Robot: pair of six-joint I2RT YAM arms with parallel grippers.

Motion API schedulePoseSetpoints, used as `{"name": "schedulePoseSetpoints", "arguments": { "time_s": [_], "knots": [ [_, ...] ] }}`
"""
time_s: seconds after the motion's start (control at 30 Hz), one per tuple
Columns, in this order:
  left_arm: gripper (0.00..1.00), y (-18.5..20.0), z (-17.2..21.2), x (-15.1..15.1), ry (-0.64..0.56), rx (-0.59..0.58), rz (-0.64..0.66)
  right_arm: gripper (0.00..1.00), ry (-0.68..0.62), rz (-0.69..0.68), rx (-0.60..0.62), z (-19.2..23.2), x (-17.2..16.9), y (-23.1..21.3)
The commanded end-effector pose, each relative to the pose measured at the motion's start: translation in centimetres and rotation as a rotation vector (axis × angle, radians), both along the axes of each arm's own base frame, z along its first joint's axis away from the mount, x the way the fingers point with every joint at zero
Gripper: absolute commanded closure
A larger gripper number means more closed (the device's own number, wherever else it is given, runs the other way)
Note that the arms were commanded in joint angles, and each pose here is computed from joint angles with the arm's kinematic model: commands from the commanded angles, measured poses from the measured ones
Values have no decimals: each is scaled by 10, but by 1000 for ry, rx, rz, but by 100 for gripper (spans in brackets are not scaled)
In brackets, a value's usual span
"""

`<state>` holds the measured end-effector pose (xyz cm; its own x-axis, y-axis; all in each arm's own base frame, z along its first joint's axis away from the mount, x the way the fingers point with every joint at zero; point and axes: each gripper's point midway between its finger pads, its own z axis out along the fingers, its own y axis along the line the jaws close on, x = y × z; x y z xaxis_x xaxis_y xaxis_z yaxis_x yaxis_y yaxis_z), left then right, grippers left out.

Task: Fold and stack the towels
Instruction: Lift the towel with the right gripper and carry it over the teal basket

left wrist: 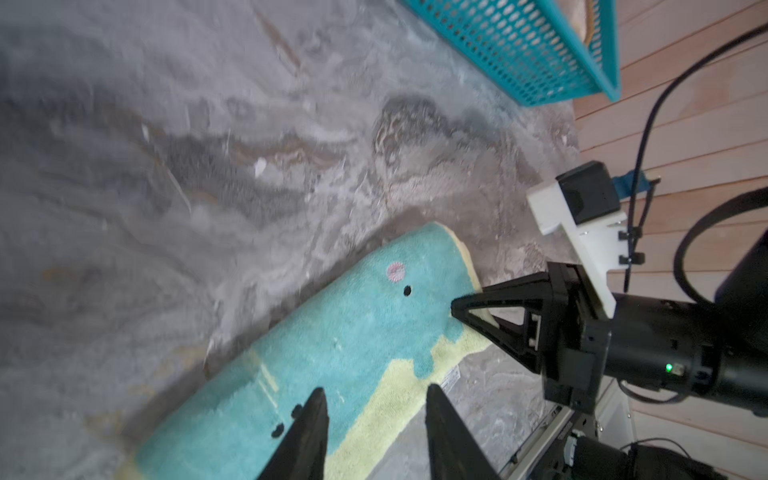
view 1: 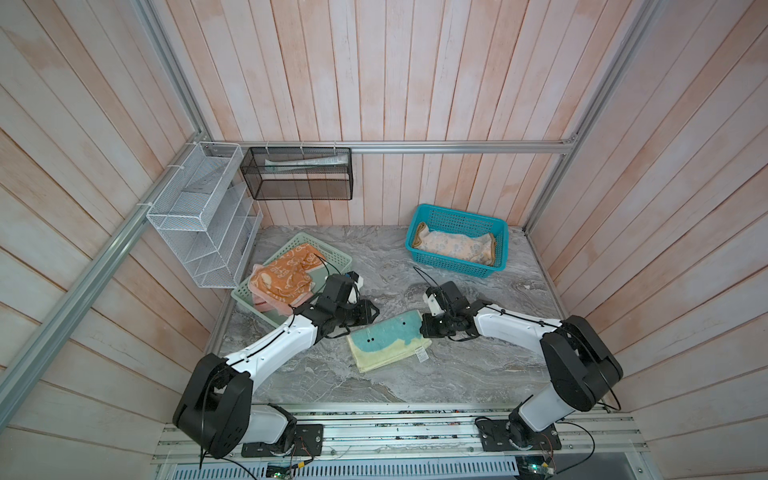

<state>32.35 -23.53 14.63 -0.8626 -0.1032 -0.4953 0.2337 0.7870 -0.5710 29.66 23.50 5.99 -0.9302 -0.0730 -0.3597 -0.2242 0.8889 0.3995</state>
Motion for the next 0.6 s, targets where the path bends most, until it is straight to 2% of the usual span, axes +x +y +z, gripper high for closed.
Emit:
{"name": "schedulePoseSetpoints", "arguments": {
  "time_s": [0.0,0.17,0.27,0.4,0.47,0.57],
  "knots": [
    [59,-1,26,39,-108,-20,-15,100,-175,-20,-17,53,47,-15],
    [59,1,30,76,-142,-16,-5,100,-398,-7,-49,120,107,-16],
    [59,2,25,92,-146,-20,0,100,-500,-6,-52,157,158,-19],
    [59,-1,15,106,-128,-27,-5,100,-607,-133,-28,196,237,-53],
    [59,-3,8,107,-112,-25,-8,100,-590,-197,-9,188,270,-76],
    [59,-2,-1,106,-94,-23,-2,100,-455,-205,35,141,299,-92]
  ]
}}
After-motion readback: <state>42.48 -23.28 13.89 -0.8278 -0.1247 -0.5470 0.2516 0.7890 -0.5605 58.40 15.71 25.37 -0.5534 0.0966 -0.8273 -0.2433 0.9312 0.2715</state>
